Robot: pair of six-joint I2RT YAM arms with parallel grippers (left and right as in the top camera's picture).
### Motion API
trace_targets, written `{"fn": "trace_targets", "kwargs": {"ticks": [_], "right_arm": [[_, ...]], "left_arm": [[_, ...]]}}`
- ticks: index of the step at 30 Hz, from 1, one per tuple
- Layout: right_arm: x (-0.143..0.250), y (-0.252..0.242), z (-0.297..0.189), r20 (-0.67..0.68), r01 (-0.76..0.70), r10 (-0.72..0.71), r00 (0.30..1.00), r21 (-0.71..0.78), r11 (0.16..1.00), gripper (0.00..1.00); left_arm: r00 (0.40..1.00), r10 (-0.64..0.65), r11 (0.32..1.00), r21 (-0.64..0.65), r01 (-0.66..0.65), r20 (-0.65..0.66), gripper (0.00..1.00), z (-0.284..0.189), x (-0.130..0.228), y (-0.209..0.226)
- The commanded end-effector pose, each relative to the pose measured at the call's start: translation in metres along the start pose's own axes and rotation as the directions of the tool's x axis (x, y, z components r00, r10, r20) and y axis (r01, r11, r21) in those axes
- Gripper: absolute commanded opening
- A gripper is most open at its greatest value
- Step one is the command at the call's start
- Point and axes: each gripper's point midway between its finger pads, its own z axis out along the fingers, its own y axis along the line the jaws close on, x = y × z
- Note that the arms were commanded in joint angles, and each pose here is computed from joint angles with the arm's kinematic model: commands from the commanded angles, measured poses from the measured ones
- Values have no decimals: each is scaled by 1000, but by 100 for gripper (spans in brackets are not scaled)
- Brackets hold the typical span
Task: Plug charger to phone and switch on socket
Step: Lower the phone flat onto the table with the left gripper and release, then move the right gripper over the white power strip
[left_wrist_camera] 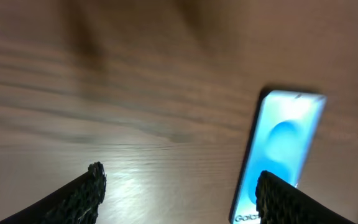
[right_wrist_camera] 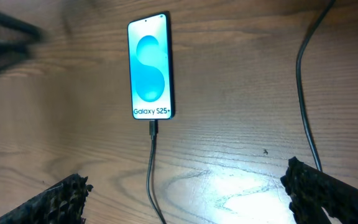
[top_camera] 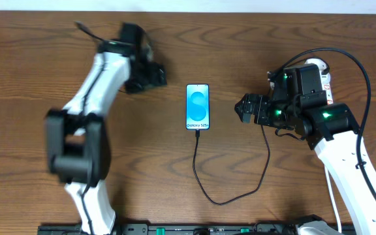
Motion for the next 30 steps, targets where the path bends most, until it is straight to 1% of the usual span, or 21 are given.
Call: {"fn": "trace_targets", "kwargs": {"ticks": [1,3,6,7,10,12,14,17,20,21,25,26,27,30], "right_arm": [[-6,4,-5,17,28,-28,999,-13,1000,99],[-11,6,-11,30,28,-28,999,-15,1000,99],[-26,7,-27,37,41,-41,998,0,999,99],[-31,5,-32,32,40,-41,999,13,999,99],[-49,-9,-47,-5,20,-20,1000,105,994,99],[-60,-26,-52,-35,-3,11,999,195,981,99],[-71,-48,-57,-65,-24,46,997,305,952,99],[-86,-82,-61,-65,-65,104,992,437,897,99],[-102,-117,-64,-2,-166,196,981,526,834,99],[-112,-140,-65,51,-228,241,969,555,800,99],[-135,-179,-69,151,-320,285,947,558,766,99],[-145,-195,-72,204,-359,295,933,550,754,99],[-150,-203,-75,230,-379,302,925,547,747,99],[-155,-224,-78,267,-421,326,907,546,724,99]], "left_arm": [[971,35,994,-113,-9,234,79,-84,-26,10],[952,42,986,-165,9,304,80,-109,-30,18],[928,53,975,-222,33,369,80,-133,-34,26],[922,56,971,-235,39,383,98,-138,-35,28],[919,57,969,-245,44,390,98,-141,-35,29],[921,56,968,-246,44,386,98,-139,-35,30],[921,56,968,-247,44,385,98,-138,-35,30],[921,56,968,-247,44,385,98,-138,-35,30],[921,56,968,-247,44,385,98,-138,-35,30],[921,56,968,-247,44,385,98,-138,-35,30],[921,56,968,-247,44,385,98,-138,-35,30],[921,56,968,-247,44,385,98,-138,-35,30],[921,56,968,-247,44,385,98,-138,-35,30],[921,56,968,-247,44,385,98,-138,-35,30]]}}
